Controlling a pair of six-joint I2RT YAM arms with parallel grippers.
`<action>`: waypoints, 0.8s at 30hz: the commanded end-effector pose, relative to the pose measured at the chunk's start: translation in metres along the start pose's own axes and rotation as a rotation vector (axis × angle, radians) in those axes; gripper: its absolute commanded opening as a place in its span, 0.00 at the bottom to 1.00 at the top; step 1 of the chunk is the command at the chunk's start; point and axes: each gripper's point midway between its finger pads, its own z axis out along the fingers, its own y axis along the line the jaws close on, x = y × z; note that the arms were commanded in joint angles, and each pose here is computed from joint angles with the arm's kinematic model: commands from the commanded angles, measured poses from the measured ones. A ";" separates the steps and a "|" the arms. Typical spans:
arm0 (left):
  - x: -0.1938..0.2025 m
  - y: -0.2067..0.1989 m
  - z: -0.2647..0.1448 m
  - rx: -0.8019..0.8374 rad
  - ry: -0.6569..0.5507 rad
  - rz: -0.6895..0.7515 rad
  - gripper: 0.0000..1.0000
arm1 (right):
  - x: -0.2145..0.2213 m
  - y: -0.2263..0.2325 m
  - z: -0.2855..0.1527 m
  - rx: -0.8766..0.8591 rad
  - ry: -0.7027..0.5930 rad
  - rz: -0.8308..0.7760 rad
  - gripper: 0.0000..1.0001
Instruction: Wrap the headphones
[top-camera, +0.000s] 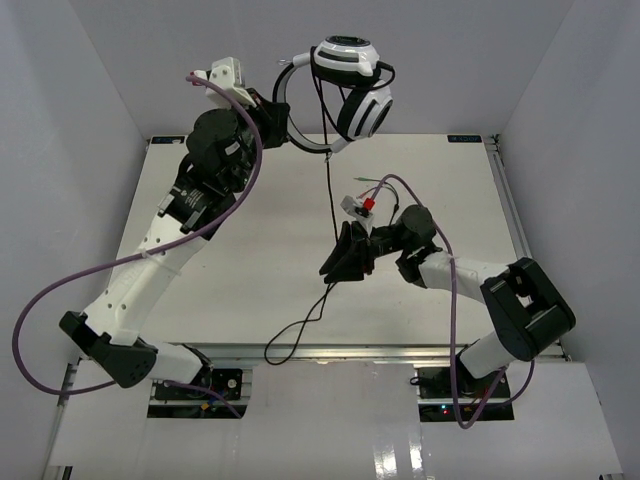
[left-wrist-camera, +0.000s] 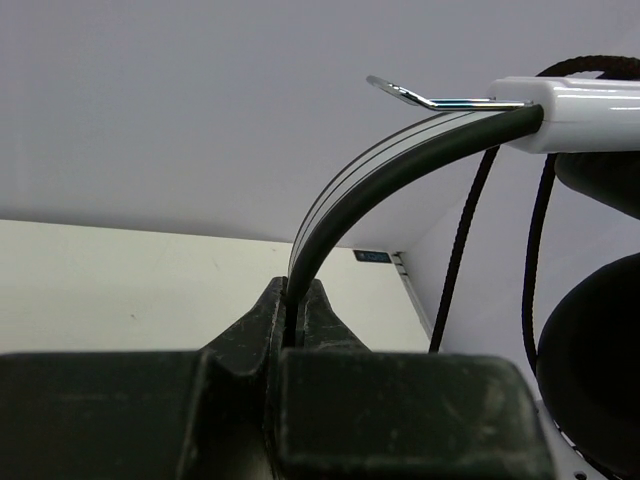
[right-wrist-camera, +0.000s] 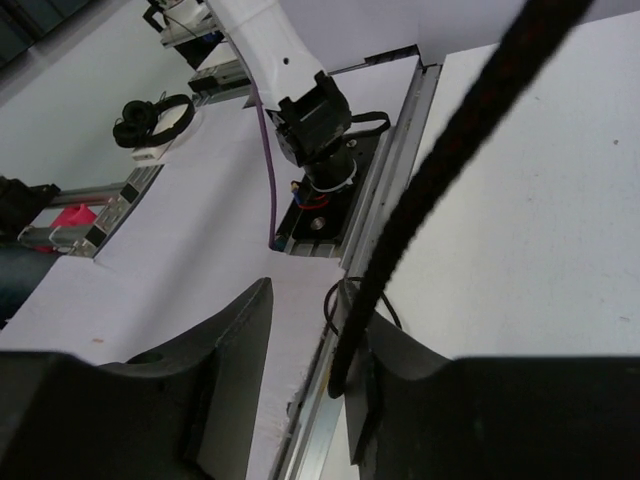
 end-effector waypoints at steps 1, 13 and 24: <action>-0.042 0.032 0.012 -0.116 -0.136 -0.035 0.00 | -0.006 0.033 0.001 -0.069 0.003 -0.153 0.34; 0.007 0.175 0.021 -0.422 -0.058 0.050 0.00 | 0.006 0.010 -0.020 0.203 0.195 -0.273 0.08; 0.154 0.239 0.005 -0.473 0.326 0.248 0.00 | -0.097 -0.043 -0.095 0.816 0.600 -0.731 0.08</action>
